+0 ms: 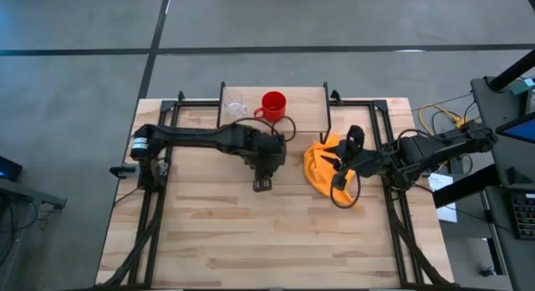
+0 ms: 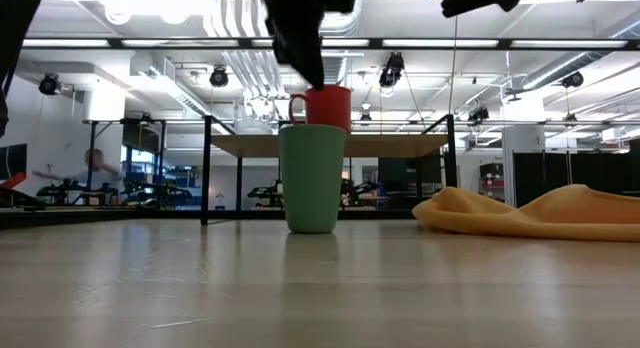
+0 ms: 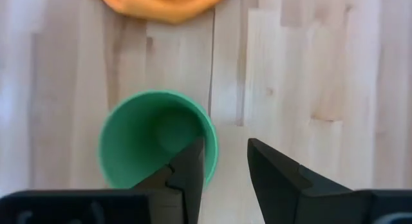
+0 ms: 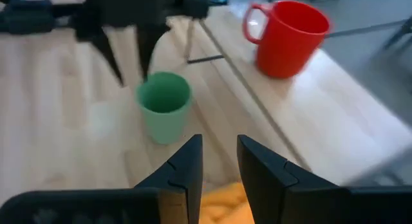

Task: Stack small to large cups/mugs on shelf
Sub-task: Put the green cup on the shelf

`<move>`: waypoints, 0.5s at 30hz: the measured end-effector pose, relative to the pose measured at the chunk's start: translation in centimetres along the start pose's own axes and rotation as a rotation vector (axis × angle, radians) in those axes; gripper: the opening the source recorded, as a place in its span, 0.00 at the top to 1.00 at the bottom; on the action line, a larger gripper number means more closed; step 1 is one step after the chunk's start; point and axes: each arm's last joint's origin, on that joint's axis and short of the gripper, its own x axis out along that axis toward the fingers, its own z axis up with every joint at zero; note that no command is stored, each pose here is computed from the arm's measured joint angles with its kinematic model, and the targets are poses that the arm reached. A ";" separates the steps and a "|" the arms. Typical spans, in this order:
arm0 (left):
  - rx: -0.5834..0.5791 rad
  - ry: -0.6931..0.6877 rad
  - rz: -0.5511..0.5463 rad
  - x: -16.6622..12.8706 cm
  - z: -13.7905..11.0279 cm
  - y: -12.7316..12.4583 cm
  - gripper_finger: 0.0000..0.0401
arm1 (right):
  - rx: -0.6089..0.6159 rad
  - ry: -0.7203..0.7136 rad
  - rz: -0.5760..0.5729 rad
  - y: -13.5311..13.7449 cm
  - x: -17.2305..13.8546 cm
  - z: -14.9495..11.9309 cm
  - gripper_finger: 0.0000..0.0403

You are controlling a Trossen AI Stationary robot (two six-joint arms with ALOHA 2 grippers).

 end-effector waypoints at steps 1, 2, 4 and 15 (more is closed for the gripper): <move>0.001 -0.007 -0.001 -0.8 0.2 -0.1 0.74 | 0.010 -0.001 0.028 0.0 0.2 0.2 0.77; 0.001 -0.013 -0.001 -1.8 0.3 -0.1 0.74 | 0.010 0.001 0.065 0.1 0.5 0.4 0.77; 0.000 0.013 0.000 -3.5 0.2 -0.1 0.74 | -0.018 0.006 0.157 0.5 1.4 0.8 0.77; -0.124 -0.009 0.041 -12.0 -2.3 0.0 0.74 | -0.191 0.112 0.386 2.5 9.7 1.5 0.77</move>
